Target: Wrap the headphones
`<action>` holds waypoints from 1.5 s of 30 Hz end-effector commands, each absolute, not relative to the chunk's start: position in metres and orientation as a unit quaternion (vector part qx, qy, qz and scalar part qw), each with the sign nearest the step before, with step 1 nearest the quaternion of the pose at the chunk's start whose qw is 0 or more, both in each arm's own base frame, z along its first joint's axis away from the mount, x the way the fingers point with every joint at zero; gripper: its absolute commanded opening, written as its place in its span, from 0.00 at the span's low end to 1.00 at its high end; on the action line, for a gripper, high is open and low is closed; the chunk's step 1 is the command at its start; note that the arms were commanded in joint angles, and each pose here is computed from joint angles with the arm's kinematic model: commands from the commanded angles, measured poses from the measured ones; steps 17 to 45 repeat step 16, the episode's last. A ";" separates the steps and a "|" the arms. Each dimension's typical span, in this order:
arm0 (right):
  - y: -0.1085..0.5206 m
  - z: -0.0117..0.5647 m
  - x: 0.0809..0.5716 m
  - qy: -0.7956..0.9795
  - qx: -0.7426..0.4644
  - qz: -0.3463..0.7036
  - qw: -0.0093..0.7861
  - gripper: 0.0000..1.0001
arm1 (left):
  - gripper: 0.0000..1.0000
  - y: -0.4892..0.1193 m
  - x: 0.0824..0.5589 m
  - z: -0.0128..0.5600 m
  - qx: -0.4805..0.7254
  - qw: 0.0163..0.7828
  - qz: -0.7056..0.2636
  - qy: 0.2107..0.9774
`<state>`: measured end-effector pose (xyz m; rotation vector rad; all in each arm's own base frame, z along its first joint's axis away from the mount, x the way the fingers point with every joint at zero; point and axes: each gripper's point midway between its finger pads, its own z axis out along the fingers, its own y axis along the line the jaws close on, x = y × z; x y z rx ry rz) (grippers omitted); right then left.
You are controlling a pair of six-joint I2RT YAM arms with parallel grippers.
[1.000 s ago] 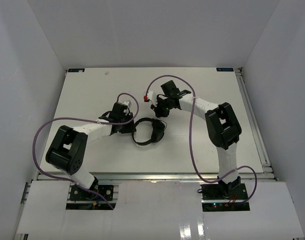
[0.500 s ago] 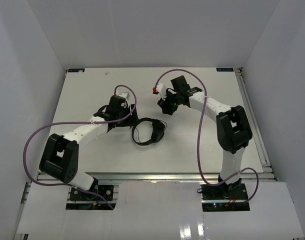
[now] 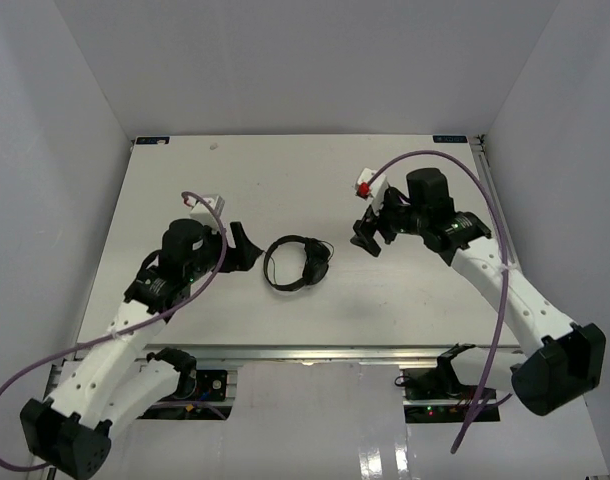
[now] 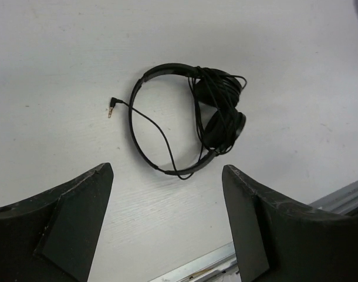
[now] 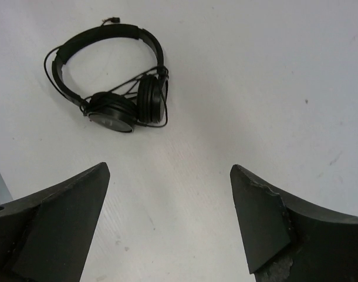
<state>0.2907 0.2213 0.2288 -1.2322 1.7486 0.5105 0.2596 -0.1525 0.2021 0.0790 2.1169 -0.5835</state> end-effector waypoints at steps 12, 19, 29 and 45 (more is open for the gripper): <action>0.119 0.250 0.280 0.787 -0.290 0.120 0.530 0.90 | 0.98 -0.147 0.155 0.259 0.042 0.503 -0.387 0.772; 0.111 0.248 0.281 0.787 -0.292 0.097 0.535 0.90 | 0.98 -0.143 0.151 0.257 0.031 0.500 -0.385 0.775; 0.111 0.248 0.281 0.787 -0.292 0.097 0.535 0.90 | 0.98 -0.143 0.151 0.257 0.031 0.500 -0.385 0.775; 0.111 0.248 0.281 0.787 -0.292 0.097 0.535 0.90 | 0.98 -0.143 0.151 0.257 0.031 0.500 -0.385 0.775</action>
